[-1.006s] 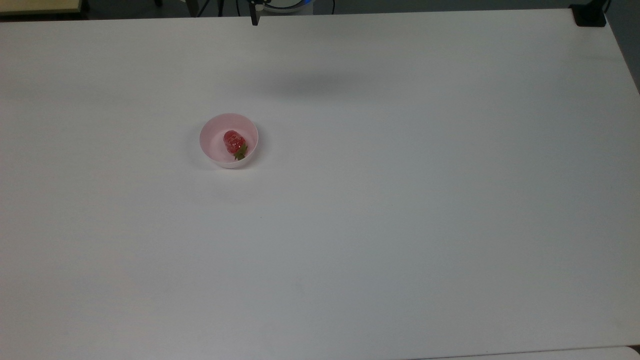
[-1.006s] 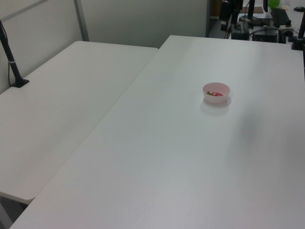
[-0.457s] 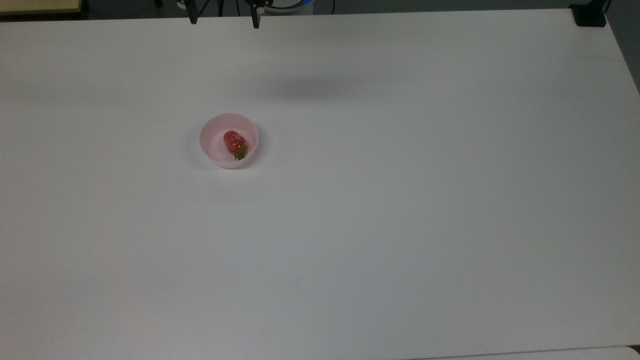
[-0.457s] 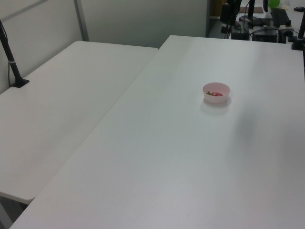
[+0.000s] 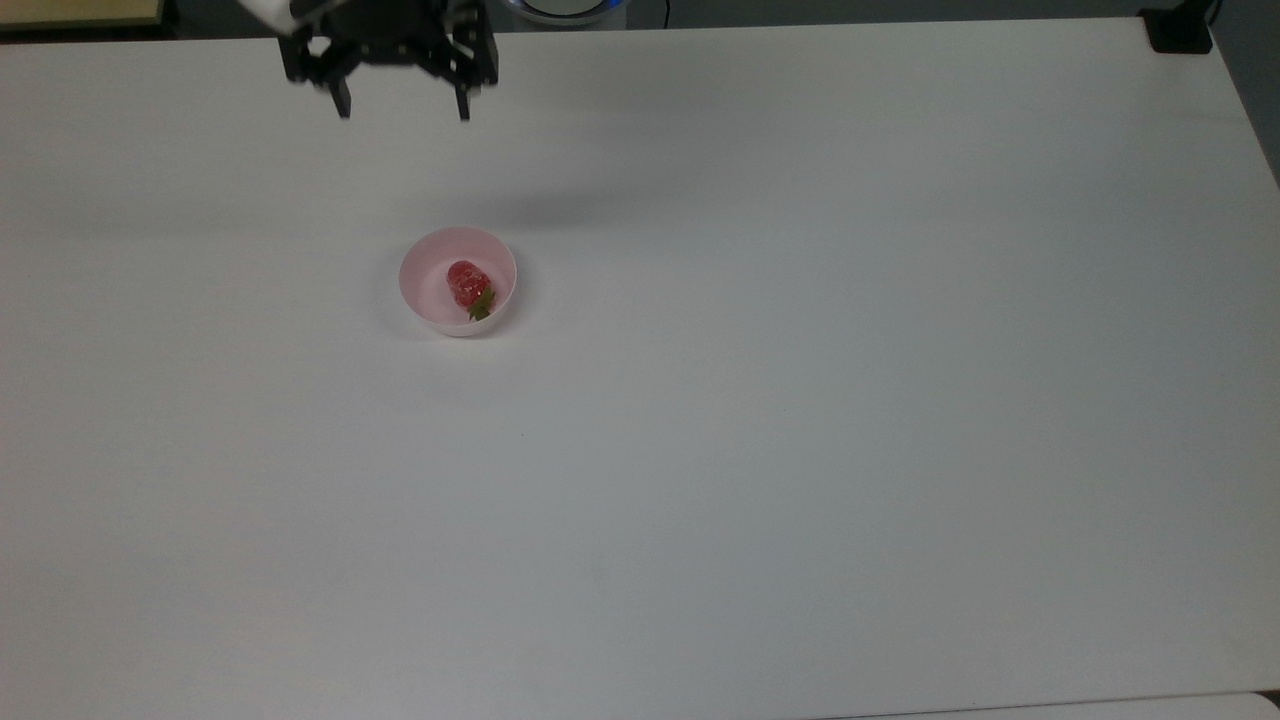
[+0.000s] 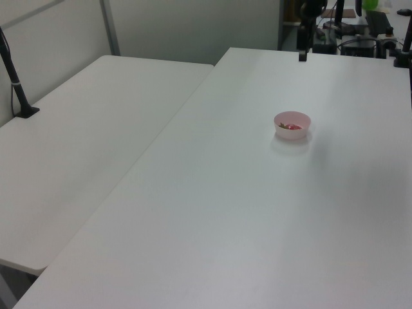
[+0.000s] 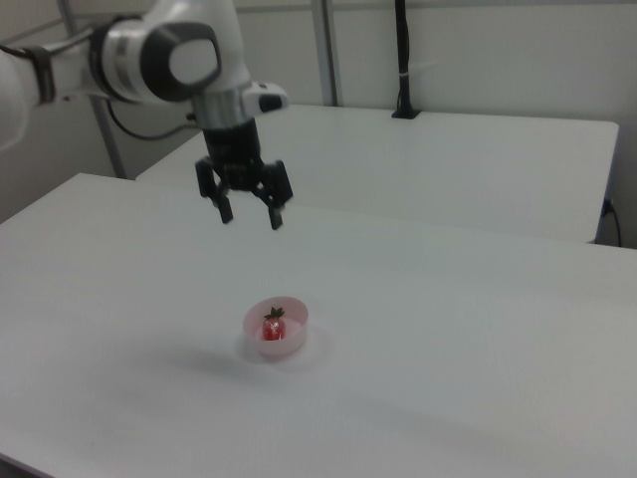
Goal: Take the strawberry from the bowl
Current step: 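Move the open gripper over the pink bowl and lower it, then lower the gripper into the bowl and close it on the red strawberry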
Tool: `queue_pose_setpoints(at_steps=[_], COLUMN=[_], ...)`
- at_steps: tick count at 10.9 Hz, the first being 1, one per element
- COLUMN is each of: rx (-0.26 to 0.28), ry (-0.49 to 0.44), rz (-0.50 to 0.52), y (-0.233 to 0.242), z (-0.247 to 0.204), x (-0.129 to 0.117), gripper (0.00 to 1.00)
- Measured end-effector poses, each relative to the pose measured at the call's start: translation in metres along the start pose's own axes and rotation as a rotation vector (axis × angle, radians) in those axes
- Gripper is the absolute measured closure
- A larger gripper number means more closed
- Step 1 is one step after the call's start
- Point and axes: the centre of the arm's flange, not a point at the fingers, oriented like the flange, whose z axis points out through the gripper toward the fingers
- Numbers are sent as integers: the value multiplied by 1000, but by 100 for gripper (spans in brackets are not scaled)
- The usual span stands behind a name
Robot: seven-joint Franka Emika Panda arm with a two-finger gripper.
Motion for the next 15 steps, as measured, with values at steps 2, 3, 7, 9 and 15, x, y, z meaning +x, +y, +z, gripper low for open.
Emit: queue_pose_setpoints(at_steps=[2, 3, 7, 9, 15], rx=[-15, -16, -36, -33, -14], ry=[-28, -42, -86, -102, -153], rz=[-18, -27, -81, -114, -174], y=[-5, -8, -14, -16, -36], z=[57, 87, 163, 183, 216], x=[26, 37, 57, 60, 59], gripper=[0, 0, 3, 4, 24])
